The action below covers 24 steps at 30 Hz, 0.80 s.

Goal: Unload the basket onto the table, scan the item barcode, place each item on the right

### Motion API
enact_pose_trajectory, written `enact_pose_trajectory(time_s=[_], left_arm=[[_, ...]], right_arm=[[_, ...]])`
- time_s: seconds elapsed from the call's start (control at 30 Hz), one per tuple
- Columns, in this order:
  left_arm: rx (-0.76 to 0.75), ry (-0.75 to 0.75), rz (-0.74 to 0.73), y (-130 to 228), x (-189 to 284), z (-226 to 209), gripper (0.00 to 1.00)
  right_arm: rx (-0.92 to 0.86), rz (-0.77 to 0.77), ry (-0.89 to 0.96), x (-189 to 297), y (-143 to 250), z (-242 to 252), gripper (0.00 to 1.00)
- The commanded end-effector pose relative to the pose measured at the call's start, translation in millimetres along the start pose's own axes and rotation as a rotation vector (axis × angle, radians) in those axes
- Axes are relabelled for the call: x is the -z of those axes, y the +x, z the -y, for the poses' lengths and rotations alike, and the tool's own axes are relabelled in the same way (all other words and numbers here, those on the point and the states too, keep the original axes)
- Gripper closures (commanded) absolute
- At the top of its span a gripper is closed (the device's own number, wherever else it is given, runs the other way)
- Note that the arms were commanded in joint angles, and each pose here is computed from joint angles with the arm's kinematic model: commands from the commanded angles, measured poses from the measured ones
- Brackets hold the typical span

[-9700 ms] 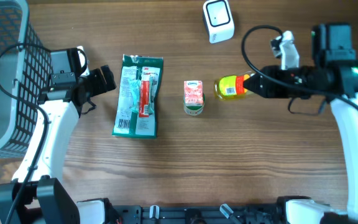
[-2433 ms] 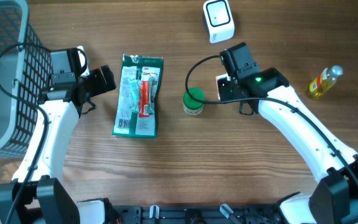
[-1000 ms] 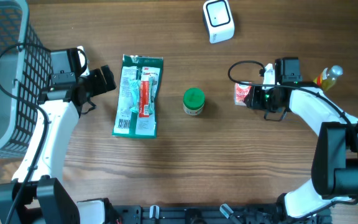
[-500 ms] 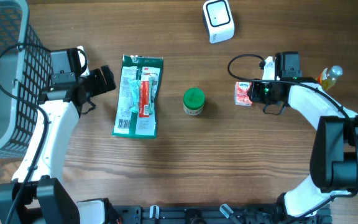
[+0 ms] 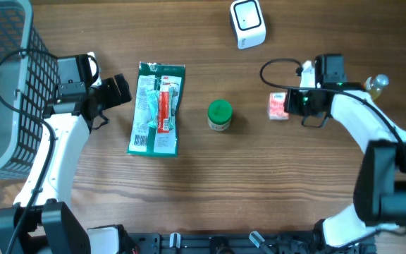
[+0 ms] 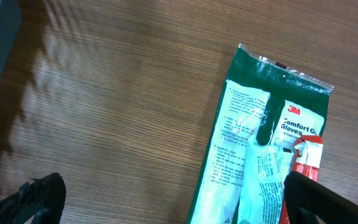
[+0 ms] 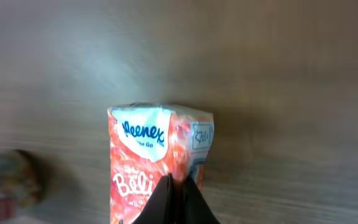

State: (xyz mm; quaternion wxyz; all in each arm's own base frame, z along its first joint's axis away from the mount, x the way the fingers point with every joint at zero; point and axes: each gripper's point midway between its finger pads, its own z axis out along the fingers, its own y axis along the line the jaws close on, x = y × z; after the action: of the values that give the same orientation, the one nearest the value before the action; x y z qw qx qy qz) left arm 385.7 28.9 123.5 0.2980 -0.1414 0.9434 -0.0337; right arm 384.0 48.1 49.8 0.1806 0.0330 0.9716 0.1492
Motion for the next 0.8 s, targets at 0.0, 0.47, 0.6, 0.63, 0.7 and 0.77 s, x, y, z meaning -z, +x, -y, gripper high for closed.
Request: enact_pose_trajectory(time_s=[0.0, 0.47, 0.6, 0.63, 0.7, 0.77], left_arm=[[-0.012, 0.013, 0.007, -4, 1, 1, 0.0], [-0.012, 0.013, 0.007, -4, 1, 1, 0.0], [-0.012, 0.013, 0.007, -4, 1, 1, 0.0], [-0.012, 0.013, 0.007, -4, 1, 1, 0.0], [-0.012, 0.013, 0.007, -4, 1, 1, 0.0], [-0.012, 0.013, 0.008, -4, 1, 1, 0.0]], right_arm=[[0.109, 0.123, 0.161, 49, -29, 9, 0.96], [0.486, 0.092, 0.955, 54, 16, -8, 0.96], [0.534, 0.015, 1.045, 31, 25, 8, 0.96], [0.536, 0.004, 1.046, 26, 27, 9, 0.96], [0.534, -0.03, 1.036, 15, 34, 12, 0.96], [0.533, -0.057, 1.011, 6, 40, 12, 0.96]])
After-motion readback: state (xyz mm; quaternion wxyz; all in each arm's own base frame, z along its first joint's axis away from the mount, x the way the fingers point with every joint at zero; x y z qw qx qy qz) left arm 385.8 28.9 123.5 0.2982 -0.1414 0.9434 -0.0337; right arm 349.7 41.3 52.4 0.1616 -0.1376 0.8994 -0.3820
